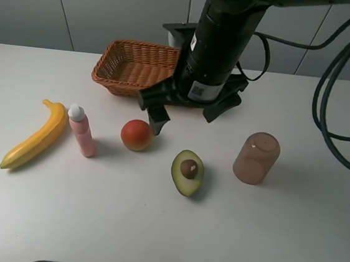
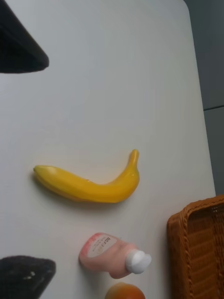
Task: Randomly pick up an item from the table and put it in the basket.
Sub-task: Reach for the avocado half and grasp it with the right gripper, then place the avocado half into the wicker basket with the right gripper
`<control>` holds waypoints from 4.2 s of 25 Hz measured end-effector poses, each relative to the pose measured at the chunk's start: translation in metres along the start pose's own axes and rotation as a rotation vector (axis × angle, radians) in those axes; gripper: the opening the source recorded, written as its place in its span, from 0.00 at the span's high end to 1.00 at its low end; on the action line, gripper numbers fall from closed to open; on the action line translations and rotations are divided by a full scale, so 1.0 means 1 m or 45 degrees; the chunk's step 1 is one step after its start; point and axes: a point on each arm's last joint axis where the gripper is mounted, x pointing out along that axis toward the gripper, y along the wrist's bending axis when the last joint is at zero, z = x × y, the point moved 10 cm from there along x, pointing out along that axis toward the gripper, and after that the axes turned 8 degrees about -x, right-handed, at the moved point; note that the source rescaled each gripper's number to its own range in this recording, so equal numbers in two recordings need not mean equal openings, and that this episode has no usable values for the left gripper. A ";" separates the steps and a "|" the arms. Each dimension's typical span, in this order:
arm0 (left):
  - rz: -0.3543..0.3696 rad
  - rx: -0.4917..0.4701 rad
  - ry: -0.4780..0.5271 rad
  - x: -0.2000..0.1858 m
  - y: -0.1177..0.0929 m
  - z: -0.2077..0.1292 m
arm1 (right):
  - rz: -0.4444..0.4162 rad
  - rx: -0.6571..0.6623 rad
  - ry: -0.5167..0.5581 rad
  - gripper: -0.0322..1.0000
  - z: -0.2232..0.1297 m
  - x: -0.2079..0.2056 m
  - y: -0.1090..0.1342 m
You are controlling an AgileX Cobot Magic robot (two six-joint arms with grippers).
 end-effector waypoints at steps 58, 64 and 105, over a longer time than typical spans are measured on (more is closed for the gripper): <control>0.000 -0.009 0.000 0.000 0.000 0.000 | -0.016 0.094 0.252 0.96 -0.028 0.106 -0.012; 0.000 -0.009 0.000 0.000 0.000 0.000 | -0.082 -0.012 -0.083 0.96 0.033 0.016 -0.019; -0.002 -0.010 0.000 0.000 0.000 0.000 | -0.324 -0.286 -0.701 0.10 0.214 0.060 -0.082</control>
